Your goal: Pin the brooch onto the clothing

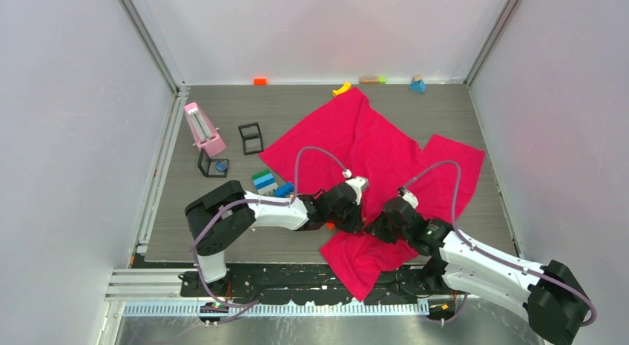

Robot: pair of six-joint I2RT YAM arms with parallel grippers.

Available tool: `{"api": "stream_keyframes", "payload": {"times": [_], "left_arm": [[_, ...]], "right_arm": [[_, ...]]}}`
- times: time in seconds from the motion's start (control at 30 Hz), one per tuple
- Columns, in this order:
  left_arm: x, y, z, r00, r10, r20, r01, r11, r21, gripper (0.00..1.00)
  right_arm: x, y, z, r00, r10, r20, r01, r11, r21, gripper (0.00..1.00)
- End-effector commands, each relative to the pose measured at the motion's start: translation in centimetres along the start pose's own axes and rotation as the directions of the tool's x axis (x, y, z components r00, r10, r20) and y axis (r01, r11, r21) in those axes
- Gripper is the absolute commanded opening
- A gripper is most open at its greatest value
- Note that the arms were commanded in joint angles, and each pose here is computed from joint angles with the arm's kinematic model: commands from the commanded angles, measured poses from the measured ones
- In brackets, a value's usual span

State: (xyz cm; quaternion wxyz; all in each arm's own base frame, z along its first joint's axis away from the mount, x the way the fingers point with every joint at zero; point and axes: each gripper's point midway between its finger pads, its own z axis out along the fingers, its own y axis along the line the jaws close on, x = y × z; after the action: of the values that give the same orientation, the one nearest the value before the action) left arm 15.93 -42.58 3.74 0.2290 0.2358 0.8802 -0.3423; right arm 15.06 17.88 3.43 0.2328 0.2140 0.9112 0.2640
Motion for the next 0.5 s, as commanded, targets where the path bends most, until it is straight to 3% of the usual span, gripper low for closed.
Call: {"api": "stream_keyframes", "payload": {"times": [0.0,0.47], "left_arm": [[-4.2,-3.6,-1.5,0.988,-0.036,0.149,0.016,0.991,0.135,0.00],[-5.3,-5.2,-2.3,0.976,-0.103,0.191,0.054,0.968,0.245,0.00]], "right_arm": [[0.3,1.2,0.4,1.000,0.014,-0.019,-0.015,0.999,-0.048,0.01],[1.0,1.0,1.0,0.999,0.010,-0.051,-0.012,1.000,-0.029,0.01]]}}
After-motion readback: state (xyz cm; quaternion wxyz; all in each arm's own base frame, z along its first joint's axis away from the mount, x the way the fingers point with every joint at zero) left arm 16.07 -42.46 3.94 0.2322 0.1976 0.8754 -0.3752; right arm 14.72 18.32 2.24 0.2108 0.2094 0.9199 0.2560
